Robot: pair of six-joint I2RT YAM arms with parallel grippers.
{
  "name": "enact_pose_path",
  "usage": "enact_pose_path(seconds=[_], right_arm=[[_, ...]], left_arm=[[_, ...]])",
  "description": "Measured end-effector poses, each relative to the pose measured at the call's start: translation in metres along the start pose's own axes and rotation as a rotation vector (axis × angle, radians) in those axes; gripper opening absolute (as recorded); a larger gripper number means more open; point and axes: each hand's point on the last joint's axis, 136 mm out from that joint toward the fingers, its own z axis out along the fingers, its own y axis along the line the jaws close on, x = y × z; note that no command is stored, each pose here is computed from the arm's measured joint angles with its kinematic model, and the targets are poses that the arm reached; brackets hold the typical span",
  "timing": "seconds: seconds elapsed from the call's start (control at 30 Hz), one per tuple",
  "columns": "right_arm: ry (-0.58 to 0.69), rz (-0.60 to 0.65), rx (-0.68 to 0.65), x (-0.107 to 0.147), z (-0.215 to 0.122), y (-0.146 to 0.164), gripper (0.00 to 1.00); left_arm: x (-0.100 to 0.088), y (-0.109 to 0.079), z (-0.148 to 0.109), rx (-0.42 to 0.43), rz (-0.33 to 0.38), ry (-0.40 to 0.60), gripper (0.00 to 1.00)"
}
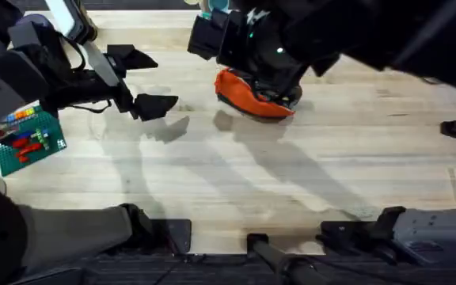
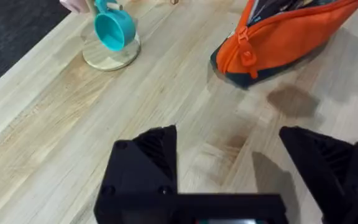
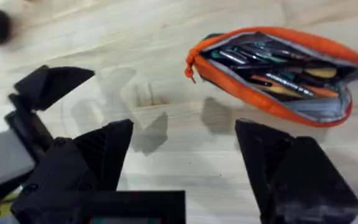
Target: Unzip the bag, pick up the pens from the table one at a time and place them inside, then zip the bag closed.
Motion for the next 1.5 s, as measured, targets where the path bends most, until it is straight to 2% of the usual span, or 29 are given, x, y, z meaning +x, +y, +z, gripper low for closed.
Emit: enact_pose_path(seconds=[0.23, 0.37, 0.73, 1.03, 1.27, 1.5], right_arm=[[0.020, 0.195, -0.015, 0.003, 0.003, 0.005, 0.996], [0.035, 0.246, -0.029, 0.005, 0.003, 0.008, 0.997], [0.119, 0.246, 0.011, 0.025, 0.018, 0.004, 0.996], [0.128, 0.244, 0.017, 0.027, 0.023, 0.004, 0.997], [0.146, 0.234, 0.058, 0.037, 0.049, 0.003, 0.997], [0.140, 0.242, 0.023, 0.040, 0.077, 0.017, 0.997]], left_arm=[[0.000, 0.000, 0.000, 0.000, 0.000, 0.001, 0.993], [0.000, 0.000, 0.000, -0.001, 0.001, 0.001, 0.993], [0.000, 0.000, 0.000, -0.001, 0.000, 0.002, 0.993], [0.000, 0.000, 0.000, -0.001, 0.000, 0.002, 0.993], [0.000, 0.000, 0.000, -0.001, 0.000, 0.001, 0.993], [0.000, 0.000, 0.000, -0.001, 0.001, 0.001, 0.993]])
